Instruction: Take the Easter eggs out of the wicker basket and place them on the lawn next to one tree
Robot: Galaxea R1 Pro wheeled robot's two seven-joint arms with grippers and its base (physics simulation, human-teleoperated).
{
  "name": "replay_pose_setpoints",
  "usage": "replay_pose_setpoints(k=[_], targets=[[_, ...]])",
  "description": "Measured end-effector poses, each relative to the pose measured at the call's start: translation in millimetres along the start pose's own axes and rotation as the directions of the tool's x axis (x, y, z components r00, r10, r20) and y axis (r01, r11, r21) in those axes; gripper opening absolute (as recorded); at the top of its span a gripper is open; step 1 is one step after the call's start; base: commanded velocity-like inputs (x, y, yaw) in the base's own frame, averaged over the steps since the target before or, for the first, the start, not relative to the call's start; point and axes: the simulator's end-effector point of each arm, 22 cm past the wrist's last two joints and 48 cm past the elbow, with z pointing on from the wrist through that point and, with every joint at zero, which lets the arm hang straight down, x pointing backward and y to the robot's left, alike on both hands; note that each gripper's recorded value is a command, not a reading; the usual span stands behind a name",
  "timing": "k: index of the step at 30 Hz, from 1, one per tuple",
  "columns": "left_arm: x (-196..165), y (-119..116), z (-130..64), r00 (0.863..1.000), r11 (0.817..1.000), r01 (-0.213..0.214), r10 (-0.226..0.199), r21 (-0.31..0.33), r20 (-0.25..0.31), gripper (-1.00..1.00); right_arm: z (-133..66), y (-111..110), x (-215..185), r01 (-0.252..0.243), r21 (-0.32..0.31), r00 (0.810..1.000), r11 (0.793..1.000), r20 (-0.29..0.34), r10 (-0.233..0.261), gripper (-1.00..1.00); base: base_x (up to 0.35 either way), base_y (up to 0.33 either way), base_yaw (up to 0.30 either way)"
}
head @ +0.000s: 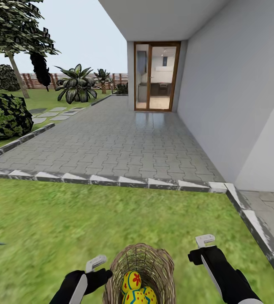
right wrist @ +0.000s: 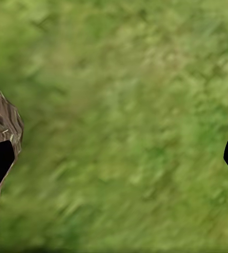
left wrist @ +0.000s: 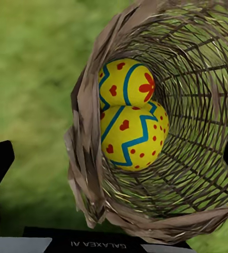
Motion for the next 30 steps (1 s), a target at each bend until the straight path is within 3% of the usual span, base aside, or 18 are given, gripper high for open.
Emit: replay_pose_setpoints(k=[2, 6, 14, 30], targets=[[-3.2, 0.2, -0.2, 0.998, 0.998, 0.058, -0.058, 0.004, 0.012, 1.0, 0.1, 0.2, 0.3, 0.0, -0.001, 1.0, 1.0, -0.001, 0.0, 1.0, 0.0, 0.0, 0.0], [-2.5, 0.6, 0.4, 0.997, 0.997, 0.082, -0.082, 0.008, 0.012, 1.0, 0.3, 0.3, 0.7, -0.001, -0.001, 1.0, 1.0, -0.002, 0.001, 1.0, 0.0, -0.032, 0.0], [0.1, -1.2, 1.3, 0.997, 0.997, 0.082, -0.082, 0.008, 0.007, 1.0, 0.5, 0.5, 1.1, -0.002, -0.002, 1.0, 1.0, -0.002, 0.002, 1.0, 0.007, -0.252, 0.0], [-1.3, 8.5, 7.6, 0.997, 0.997, 0.078, -0.078, -0.018, 0.016, 1.0, 8.9, -4.9, 6.3, -0.001, 0.033, 1.0, 0.999, -0.003, 0.001, 1.0, 0.001, -0.012, 0.0]])
